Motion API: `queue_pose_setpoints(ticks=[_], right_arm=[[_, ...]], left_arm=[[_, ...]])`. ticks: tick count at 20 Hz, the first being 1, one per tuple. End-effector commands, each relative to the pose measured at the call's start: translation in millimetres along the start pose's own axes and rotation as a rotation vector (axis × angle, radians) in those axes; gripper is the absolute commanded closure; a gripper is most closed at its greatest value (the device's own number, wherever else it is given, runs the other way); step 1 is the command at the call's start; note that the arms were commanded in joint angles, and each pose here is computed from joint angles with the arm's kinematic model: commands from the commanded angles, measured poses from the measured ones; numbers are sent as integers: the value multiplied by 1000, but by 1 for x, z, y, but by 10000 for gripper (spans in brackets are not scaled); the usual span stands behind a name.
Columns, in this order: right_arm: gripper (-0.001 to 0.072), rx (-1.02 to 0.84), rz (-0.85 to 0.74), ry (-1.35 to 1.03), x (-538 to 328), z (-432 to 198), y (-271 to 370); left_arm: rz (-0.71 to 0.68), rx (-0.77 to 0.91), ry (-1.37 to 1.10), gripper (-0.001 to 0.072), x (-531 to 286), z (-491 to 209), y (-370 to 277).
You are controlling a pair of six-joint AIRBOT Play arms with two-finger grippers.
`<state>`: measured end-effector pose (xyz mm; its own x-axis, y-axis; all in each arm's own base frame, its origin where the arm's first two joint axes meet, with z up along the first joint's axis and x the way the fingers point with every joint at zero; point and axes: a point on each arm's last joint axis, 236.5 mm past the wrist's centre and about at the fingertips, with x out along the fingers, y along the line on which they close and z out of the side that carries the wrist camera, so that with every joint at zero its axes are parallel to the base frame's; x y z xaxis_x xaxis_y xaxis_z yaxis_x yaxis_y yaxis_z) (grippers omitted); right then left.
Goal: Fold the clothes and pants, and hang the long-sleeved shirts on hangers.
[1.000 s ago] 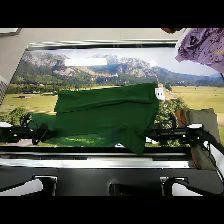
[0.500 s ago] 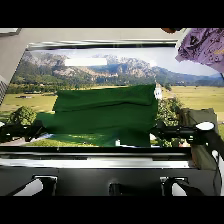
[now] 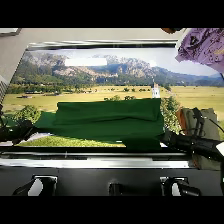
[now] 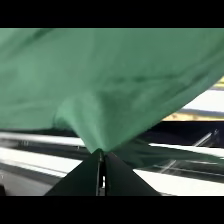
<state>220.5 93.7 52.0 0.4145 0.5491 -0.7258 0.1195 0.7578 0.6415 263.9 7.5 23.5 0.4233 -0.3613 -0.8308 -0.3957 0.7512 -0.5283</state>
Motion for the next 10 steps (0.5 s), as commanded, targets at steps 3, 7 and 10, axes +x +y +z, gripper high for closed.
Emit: queue_pose_setpoints(ticks=[3, 7, 10], right_arm=[[681, 69, -20, -100, 6, 35, -11], [681, 107, 5, -113, 31, 85, -21], [681, 121, 16, -91, 51, 123, -30]], left_arm=[[6, -11, -112, 694, 8, 32, 0], [19, 14, -125, 694, 43, 51, -1], [32, 28, -148, 694, 68, 66, -2]])
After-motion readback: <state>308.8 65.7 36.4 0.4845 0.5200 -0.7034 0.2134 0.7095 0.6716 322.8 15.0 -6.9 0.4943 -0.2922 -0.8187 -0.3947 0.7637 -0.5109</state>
